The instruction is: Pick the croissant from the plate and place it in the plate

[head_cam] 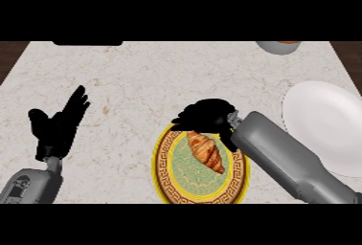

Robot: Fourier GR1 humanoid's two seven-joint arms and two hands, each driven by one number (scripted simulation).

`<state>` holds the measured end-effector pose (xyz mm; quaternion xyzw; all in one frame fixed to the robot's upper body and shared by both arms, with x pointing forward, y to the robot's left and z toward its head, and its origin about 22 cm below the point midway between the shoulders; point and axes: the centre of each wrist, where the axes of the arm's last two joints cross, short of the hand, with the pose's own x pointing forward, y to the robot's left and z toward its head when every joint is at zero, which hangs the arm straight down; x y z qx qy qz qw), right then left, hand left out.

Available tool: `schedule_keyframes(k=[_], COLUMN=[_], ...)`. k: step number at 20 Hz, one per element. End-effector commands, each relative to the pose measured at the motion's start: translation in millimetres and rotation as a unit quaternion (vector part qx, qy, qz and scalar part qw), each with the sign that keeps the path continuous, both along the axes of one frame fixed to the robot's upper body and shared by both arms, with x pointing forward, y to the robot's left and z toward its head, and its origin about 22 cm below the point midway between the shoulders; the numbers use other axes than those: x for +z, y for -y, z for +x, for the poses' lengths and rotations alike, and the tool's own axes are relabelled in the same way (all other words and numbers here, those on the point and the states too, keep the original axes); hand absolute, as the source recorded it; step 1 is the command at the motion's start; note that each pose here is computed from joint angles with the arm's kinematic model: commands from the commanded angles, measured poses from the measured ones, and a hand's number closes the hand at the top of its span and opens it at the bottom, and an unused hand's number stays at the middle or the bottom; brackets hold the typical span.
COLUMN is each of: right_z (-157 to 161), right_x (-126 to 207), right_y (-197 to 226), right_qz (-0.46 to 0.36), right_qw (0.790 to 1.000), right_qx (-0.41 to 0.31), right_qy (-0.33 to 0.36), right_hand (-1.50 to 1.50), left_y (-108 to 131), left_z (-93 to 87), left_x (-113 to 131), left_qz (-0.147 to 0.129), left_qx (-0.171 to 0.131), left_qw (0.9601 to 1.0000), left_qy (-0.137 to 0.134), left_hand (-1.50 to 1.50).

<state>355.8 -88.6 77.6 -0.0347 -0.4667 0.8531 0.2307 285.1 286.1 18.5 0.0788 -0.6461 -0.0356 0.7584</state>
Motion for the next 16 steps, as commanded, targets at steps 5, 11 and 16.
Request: schedule_keyframes(k=[5,11,16], right_z=[-15.2,-16.9,-19.2], right_x=[-17.2,-25.4,-36.1], right_y=[-7.4,-27.9,-20.3], right_qz=[-0.040,-0.052,-0.060], right_qw=[0.999,0.998,0.998], right_qx=[-0.002,-0.008,0.000], right_qy=[0.002,0.023,0.036], right_hand=[-1.50,-1.50,-1.50], left_y=[10.1,9.9,10.4], left_z=[-0.4,1.9,-7.7], left_x=[1.6,2.1,7.4], left_qz=[0.000,0.001,-0.001], left_qx=[-0.001,-0.005,0.000], left_qw=[0.9999,1.0000,1.0000], left_qy=[-0.011,0.006,0.006], left_hand=[0.00,0.00,0.00])
